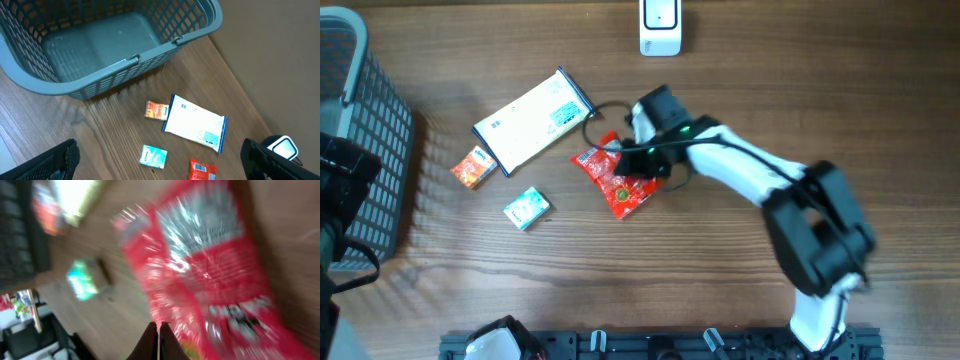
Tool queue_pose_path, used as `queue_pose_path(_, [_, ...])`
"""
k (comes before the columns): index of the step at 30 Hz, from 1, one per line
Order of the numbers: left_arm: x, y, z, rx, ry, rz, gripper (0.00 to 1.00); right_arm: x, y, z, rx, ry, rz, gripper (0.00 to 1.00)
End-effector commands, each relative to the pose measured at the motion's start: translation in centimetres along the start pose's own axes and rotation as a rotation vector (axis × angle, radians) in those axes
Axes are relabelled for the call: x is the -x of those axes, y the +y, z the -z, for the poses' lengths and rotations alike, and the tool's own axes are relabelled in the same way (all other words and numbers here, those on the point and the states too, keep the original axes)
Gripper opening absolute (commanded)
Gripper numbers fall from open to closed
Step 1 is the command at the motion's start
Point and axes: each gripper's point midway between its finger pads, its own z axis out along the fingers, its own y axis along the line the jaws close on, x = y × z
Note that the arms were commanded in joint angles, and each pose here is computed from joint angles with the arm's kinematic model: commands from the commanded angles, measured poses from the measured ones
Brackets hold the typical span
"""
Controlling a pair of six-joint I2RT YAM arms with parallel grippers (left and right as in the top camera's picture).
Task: Scan the item barcode
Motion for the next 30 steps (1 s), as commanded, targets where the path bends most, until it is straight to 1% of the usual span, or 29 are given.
queue_pose_path(1, [0.1,0.0,0.1,-0.004,-0.005,0.015,1.00,4.0,3.8,9.0,0.052,-0.233,0.207,0.19])
queue_pose_path(4, [0.1,0.0,0.1,-0.004,-0.005,0.015,1.00,5.3,3.7,12.4,0.038,-0.315,0.288,0.63])
queue_pose_path(6, [0.1,0.0,0.1,-0.004,-0.005,0.015,1.00,5.5,2.7,12.3,0.019,-0.313,0.288,0.77])
queue_pose_path(10, [0.1,0.0,0.1,-0.004,-0.005,0.015,1.00,5.3,0.7,9.6,0.001,-0.250,0.284,0.91])
queue_pose_path(11, [0.1,0.0,0.1,-0.004,-0.005,0.015,1.00,5.2,0.1,8.6,0.003,-0.229,0.288,0.98])
queue_pose_path(12, [0.1,0.0,0.1,-0.004,-0.005,0.015,1.00,5.2,-0.6,7.6,0.002,-0.207,0.297,1.00])
queue_pose_path(14, [0.1,0.0,0.1,-0.004,-0.005,0.015,1.00,4.7,-1.6,5.3,0.044,-0.149,0.304,1.00])
queue_pose_path(17, [0.1,0.0,0.1,-0.004,-0.005,0.015,1.00,3.6,-2.2,2.2,0.160,-0.065,0.278,1.00])
queue_pose_path(19, [0.1,0.0,0.1,-0.004,-0.005,0.015,1.00,2.8,-3.0,0.1,0.226,-0.005,0.216,1.00])
queue_pose_path(20, [0.1,0.0,0.1,-0.004,-0.005,0.015,1.00,2.3,-3.9,-0.9,0.229,0.022,0.175,1.00])
queue_pose_path(24, [0.1,0.0,0.1,-0.004,-0.005,0.015,1.00,1.1,-5.9,-2.7,0.209,0.076,0.113,0.99])
queue_pose_path(26, [0.1,0.0,0.1,-0.004,-0.005,0.015,1.00,0.6,-6.0,-2.8,0.202,0.097,0.096,0.97])
queue_pose_path(28, [0.1,0.0,0.1,-0.004,-0.005,0.015,1.00,-0.1,-5.9,-3.1,0.194,0.121,0.088,0.93])
queue_pose_path(30, [0.1,0.0,0.1,-0.004,-0.005,0.015,1.00,-1.2,-6.1,-3.8,0.138,0.151,0.084,0.86])
